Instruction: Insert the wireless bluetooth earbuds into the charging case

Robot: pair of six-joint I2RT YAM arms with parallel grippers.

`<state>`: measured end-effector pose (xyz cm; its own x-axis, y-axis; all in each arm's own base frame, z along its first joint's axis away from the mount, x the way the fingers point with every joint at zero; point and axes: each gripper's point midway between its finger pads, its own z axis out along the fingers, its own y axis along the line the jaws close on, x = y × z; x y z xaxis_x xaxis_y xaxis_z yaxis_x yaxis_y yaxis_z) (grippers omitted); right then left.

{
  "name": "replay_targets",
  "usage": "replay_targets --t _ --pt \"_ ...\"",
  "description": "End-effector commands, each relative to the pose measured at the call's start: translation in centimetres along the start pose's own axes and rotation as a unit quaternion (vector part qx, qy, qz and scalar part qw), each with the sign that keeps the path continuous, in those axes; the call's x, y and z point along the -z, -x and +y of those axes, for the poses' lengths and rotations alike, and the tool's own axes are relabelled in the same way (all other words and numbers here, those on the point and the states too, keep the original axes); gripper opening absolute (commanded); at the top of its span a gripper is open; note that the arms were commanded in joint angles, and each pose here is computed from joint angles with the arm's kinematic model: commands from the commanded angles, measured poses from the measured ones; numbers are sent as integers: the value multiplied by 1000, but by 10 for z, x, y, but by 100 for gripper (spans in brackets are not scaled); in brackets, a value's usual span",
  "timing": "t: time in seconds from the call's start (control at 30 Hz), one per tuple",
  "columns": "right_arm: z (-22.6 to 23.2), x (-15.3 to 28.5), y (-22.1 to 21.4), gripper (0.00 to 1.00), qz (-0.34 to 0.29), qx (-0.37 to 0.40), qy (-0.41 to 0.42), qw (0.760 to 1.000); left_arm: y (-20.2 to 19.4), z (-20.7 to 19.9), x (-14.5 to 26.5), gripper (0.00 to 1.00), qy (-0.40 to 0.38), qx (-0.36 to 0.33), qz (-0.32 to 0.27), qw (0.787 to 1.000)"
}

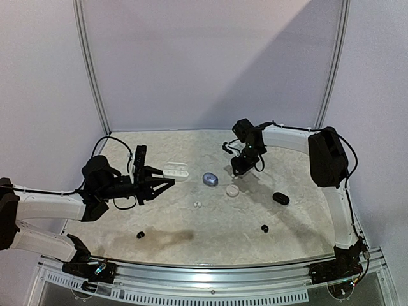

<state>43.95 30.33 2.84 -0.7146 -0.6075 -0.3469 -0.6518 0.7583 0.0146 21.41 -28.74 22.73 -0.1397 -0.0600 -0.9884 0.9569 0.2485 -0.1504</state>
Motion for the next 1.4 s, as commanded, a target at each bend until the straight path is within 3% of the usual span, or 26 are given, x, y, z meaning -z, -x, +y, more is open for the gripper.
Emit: replay_targets --t 0.0,0.57,0.83,1.07,1.37 --pt "9 -12 -9 33 12 0 31 999 6 2 1 0 5 -14 -7 1000" --pt "21 -10 -13 8 16 -11 66 998 5 2 0 0 5 -19 -5 1000" --pt "28 -6 -12 7 13 -19 85 996 5 2 1 0 5 -21 -6 1000" --pt "30 -5 -11 0 9 -25 89 996 5 1 2 0 6 -23 -7 1000" --pt "29 67 28 0 -96 -1 48 994 7 -7 2 0 -19 -48 -13 999"
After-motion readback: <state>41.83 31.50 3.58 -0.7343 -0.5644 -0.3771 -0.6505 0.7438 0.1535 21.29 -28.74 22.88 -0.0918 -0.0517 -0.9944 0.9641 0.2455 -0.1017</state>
